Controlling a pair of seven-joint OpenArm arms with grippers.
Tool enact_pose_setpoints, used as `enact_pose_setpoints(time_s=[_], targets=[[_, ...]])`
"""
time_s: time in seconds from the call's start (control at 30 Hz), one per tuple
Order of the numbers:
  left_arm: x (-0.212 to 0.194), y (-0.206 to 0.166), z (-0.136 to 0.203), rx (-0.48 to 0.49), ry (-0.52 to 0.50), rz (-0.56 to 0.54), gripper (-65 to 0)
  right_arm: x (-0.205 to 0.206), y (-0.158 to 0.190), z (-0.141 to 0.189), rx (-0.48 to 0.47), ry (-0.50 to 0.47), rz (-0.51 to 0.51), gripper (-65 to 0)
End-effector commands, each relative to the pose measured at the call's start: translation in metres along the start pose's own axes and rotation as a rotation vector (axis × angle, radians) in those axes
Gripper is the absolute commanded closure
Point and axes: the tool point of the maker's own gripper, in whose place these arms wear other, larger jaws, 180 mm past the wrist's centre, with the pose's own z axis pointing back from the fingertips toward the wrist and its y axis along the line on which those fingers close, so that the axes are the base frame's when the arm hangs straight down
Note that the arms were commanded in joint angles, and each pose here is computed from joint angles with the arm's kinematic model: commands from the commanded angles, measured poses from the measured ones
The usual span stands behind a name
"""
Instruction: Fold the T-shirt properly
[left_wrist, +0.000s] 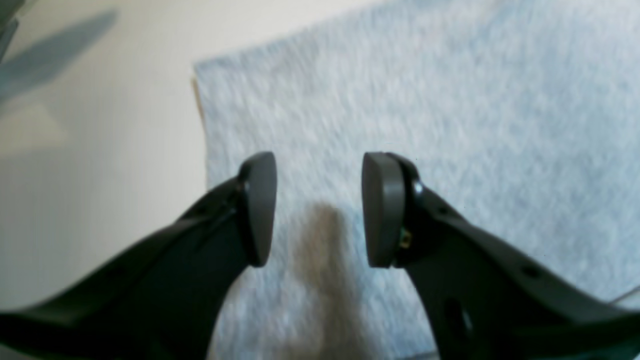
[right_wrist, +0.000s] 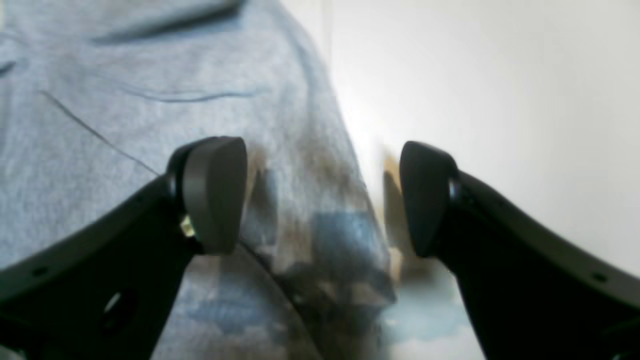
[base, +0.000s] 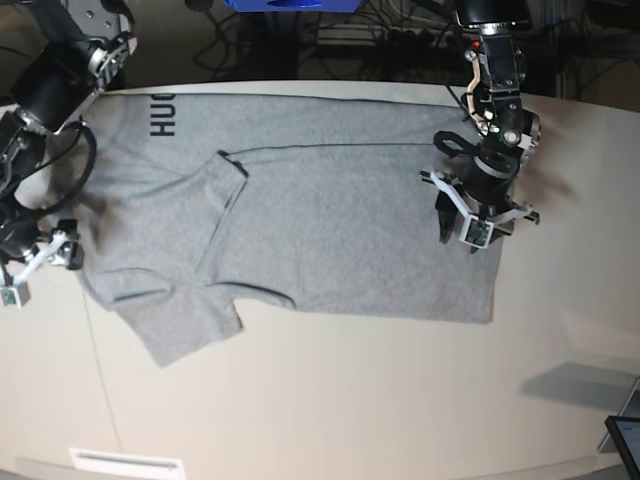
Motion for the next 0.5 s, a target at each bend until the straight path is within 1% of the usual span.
enact_pose_setpoints(time_s=[0.0,0.07,0.13,0.47], targets=[[0.017,0.008,0.001,0.019,-0.056,-0.004,-27.2,0.016,-0.008,0.004,0.009,-0.045,-0.009,-46.0],[0.017,0.008,0.001,0.019,-0.056,-0.005,-27.2,0.017,-0.007,0.002,0.055,-0.062,-0.040,-45.8],[0.017,0.008,0.001,0.019,-0.059,-0.005,-27.2,0.019,-0.004,0.003,0.080,-0.081,-0.053,-45.7],[0.035,0.010,0.009,0.032,-0.105,-0.021,-27.2,0.012,-0.003,0.002,0.085,-0.066,-0.048,-46.1]])
